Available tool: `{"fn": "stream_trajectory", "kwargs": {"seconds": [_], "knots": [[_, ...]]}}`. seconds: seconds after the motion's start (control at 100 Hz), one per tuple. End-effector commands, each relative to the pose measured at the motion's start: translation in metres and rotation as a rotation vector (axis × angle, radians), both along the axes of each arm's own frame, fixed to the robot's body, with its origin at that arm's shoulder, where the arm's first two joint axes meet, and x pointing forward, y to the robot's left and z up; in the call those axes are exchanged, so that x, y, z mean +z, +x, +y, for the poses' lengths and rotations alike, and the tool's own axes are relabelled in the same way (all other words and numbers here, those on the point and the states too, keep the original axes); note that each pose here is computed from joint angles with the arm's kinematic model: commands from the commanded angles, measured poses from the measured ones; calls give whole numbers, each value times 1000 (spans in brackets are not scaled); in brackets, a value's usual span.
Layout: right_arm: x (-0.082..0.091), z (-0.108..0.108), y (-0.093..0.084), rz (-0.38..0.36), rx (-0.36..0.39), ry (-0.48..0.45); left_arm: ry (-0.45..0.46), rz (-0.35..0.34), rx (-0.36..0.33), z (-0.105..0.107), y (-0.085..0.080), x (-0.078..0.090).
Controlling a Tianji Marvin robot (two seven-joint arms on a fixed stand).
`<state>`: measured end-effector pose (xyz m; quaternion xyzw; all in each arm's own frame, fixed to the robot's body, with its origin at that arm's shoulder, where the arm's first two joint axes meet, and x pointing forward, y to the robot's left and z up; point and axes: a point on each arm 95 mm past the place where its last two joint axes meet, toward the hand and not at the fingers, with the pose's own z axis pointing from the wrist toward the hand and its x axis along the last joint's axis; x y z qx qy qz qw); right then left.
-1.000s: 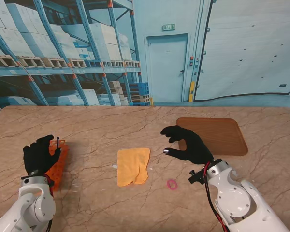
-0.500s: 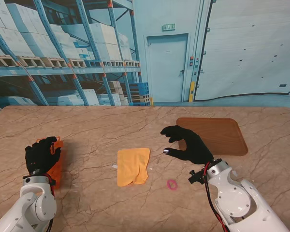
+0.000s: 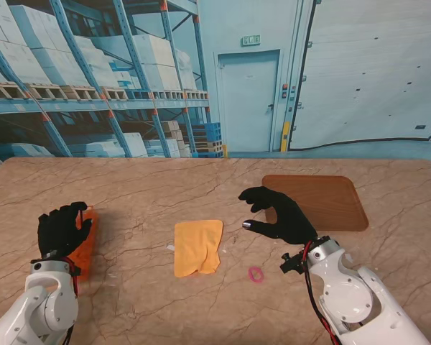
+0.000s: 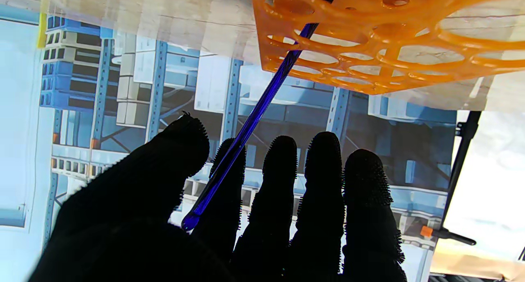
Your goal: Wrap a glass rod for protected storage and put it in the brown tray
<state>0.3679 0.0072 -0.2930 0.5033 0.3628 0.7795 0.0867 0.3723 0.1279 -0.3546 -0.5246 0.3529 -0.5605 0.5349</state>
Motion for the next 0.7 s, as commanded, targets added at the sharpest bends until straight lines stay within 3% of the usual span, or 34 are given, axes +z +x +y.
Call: {"fn": "stream_trajectory", "kwargs": {"seconds": [0.0, 0.69], "knots": [[1, 3, -2, 0, 5, 5, 10, -3, -4, -1, -2, 3], [1, 3, -1, 3, 3, 7, 105, 16, 20, 7, -8, 13]]}}
